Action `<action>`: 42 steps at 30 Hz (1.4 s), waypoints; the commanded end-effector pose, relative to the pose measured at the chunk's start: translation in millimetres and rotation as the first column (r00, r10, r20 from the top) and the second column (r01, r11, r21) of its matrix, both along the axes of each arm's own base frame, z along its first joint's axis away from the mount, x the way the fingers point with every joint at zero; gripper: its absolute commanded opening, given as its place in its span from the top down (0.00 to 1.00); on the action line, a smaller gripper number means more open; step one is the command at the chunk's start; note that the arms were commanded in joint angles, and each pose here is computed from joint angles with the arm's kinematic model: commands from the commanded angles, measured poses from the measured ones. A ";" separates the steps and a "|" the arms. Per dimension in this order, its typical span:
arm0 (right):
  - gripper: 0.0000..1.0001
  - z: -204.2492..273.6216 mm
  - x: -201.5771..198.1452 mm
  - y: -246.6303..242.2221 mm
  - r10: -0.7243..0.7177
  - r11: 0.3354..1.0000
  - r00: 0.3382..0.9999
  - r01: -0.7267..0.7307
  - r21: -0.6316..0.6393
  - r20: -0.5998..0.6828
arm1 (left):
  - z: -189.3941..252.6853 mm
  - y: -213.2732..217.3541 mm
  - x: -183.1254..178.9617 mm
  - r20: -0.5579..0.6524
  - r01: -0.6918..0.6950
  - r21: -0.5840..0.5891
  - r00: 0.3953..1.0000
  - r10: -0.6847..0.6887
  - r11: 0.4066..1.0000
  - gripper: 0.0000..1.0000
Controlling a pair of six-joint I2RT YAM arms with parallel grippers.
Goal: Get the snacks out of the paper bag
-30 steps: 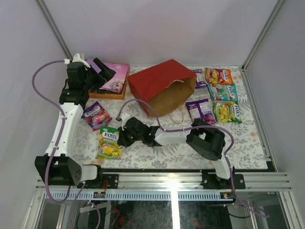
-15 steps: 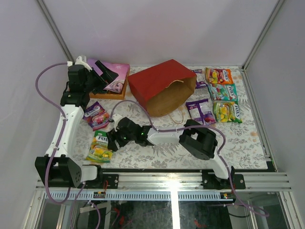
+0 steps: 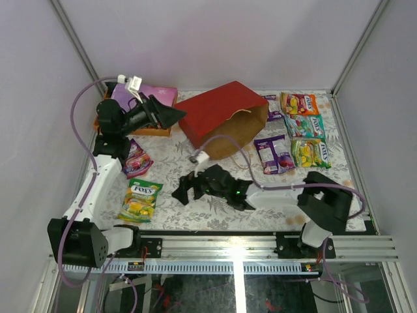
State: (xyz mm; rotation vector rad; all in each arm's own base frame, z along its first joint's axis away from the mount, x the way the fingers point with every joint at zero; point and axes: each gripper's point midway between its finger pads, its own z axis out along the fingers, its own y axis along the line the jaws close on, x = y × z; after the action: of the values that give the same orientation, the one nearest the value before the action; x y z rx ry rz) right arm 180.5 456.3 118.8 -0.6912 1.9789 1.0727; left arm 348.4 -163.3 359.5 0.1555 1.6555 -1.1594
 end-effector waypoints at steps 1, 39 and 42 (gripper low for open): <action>0.01 32.2 33.4 -49.5 -0.163 0.970 0.986 0.165 0.181 -0.026 | 7.1 -42.3 -58.9 0.259 0.385 0.135 0.876 -0.408 0.913 0.00; 0.17 -65.0 319.5 -144.6 -0.632 0.367 0.317 0.926 0.086 -0.707 | -51.5 -39.1 34.9 0.036 -0.043 0.185 0.999 0.037 0.982 0.00; 0.18 -77.1 325.4 -143.5 -0.643 0.349 0.279 0.936 0.052 -0.713 | -55.6 -29.0 38.5 0.026 -0.071 0.182 0.997 0.068 0.981 0.00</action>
State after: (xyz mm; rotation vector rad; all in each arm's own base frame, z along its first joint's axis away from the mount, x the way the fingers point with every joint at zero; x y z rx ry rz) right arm 499.8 318.2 66.1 0.9427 1.9079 1.1157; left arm 379.4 -211.3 295.9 0.2588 1.7619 -1.0400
